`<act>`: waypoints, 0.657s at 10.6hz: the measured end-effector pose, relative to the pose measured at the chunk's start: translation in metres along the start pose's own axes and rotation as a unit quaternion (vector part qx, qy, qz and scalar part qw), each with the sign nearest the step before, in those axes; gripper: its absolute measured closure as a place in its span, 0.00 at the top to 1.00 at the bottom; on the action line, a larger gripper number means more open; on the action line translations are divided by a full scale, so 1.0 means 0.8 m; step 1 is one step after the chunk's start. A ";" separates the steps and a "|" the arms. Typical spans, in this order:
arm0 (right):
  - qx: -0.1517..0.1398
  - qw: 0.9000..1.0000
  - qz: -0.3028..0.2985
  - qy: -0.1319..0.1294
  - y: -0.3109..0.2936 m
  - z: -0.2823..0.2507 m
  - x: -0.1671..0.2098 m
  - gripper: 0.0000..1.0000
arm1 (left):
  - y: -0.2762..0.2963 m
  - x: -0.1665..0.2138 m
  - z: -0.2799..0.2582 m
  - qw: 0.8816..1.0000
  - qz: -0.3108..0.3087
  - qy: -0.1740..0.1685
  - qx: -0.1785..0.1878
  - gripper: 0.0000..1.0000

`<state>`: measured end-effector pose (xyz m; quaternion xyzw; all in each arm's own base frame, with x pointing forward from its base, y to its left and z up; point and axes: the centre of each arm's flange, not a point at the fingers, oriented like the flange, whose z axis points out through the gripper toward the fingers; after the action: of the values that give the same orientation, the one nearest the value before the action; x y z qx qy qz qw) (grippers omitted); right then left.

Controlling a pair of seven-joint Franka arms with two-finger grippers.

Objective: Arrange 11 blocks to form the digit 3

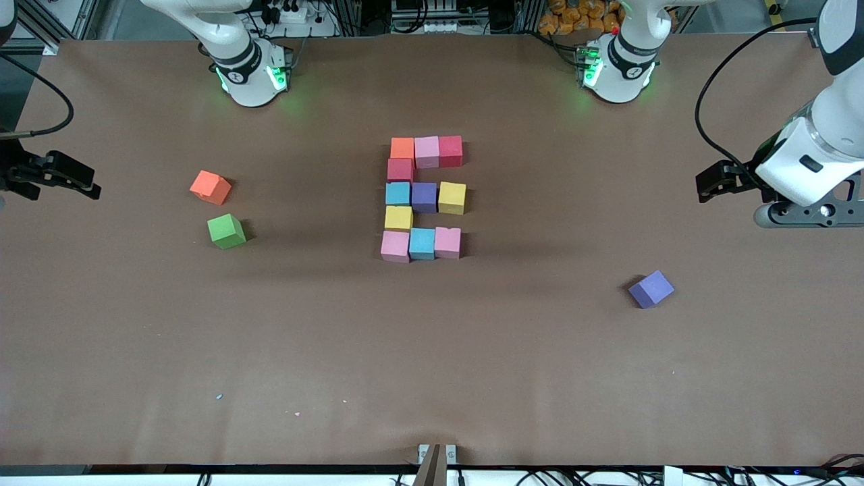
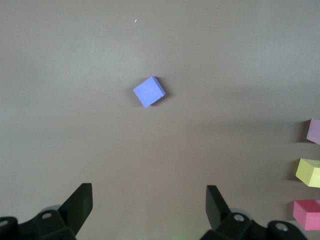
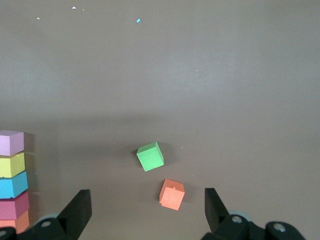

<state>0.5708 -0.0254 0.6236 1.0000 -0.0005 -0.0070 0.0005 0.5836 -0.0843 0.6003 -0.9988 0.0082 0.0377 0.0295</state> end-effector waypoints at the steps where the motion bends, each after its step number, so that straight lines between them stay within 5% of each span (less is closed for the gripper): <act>1: 0.000 1.000 0.000 0.000 0.000 0.000 0.000 1.00 | -0.002 0.000 0.004 1.000 -0.009 -0.004 -0.003 1.00; 7: 0.000 1.000 0.000 0.000 0.000 0.000 0.000 1.00 | -0.006 -0.011 0.017 1.000 -0.018 0.003 -0.004 1.00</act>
<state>0.5709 -0.0256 0.6235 1.0000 -0.0007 -0.0069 0.0005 0.5738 -0.0789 0.5881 -0.9990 -0.0102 0.0346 0.0261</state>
